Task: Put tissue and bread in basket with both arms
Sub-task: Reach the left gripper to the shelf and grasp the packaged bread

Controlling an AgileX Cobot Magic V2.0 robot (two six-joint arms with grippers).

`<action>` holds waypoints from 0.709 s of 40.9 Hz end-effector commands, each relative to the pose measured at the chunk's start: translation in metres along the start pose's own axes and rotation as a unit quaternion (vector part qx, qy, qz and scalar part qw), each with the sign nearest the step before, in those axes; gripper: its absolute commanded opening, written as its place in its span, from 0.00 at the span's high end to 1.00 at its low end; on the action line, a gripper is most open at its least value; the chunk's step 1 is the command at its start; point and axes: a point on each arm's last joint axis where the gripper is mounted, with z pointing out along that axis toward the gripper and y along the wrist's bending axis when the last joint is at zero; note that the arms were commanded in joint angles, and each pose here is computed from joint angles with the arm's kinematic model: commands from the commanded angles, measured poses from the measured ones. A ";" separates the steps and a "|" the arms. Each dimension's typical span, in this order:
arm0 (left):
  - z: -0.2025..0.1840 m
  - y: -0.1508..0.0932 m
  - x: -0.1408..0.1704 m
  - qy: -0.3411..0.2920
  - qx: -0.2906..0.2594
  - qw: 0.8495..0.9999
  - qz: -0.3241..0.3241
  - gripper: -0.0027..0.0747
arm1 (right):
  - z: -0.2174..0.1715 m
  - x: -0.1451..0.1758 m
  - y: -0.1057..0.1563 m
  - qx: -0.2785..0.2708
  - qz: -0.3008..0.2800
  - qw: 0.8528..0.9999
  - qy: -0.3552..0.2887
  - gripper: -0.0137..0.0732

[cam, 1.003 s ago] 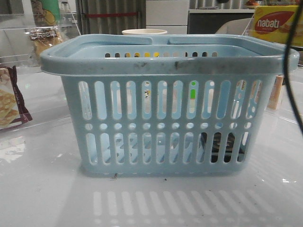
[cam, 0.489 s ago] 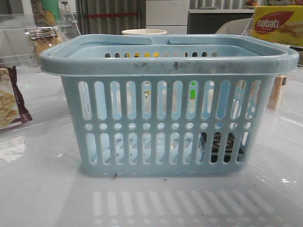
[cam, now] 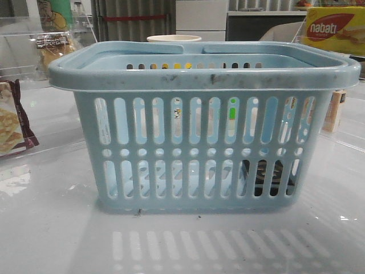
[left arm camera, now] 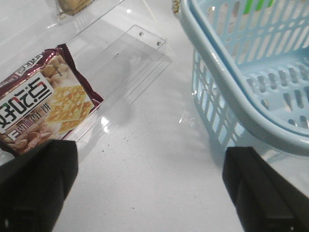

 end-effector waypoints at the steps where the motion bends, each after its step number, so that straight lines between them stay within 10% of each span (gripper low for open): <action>1: 0.017 0.012 -0.036 -0.045 -0.021 0.999 -0.012 0.09 | -0.006 -0.012 -0.001 0.006 -0.010 0.999 -0.045 0.25; 29: 0.186 0.087 -0.140 -0.042 -0.069 0.994 -0.069 0.09 | -0.006 -0.012 -0.001 0.006 -0.010 0.999 -0.045 0.25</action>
